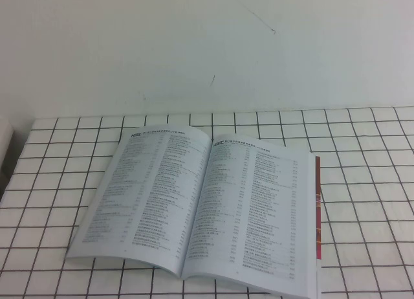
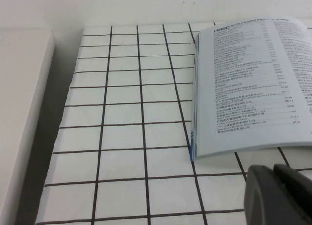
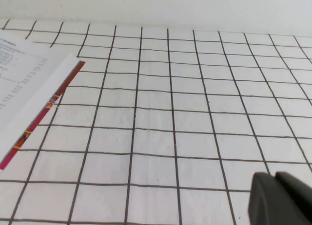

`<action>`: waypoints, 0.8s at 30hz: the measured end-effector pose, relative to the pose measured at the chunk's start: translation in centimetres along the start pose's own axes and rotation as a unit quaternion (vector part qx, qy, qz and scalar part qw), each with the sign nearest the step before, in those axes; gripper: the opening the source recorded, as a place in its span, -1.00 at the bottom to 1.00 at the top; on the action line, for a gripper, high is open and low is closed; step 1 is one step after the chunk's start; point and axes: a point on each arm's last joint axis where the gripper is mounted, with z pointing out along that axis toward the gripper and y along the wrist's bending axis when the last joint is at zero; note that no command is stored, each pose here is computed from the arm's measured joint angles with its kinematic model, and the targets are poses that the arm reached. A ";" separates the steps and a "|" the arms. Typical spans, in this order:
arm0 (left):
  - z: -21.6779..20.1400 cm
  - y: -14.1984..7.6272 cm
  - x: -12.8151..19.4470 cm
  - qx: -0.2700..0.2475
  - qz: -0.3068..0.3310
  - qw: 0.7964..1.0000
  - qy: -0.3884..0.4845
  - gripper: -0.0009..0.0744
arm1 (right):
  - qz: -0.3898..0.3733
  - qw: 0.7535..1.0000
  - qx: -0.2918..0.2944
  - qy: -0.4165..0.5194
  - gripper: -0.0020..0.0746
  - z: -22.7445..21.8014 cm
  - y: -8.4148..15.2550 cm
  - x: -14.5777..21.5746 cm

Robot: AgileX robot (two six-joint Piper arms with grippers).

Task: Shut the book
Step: 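Close the open booklet and leave it lying on the table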

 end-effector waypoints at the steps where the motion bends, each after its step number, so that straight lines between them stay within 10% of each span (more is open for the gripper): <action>1: 0.0 0.0 0.0 0.000 0.000 1.000 0.000 -0.99 | 0.000 1.000 0.000 0.000 -0.95 0.0 0.0 0.0; 24: 0.0 0.1 -1.4 -0.006 0.001 0.996 -0.091 -0.99 | -0.009 0.995 -0.007 -0.104 -0.95 -0.1 0.2 -1.7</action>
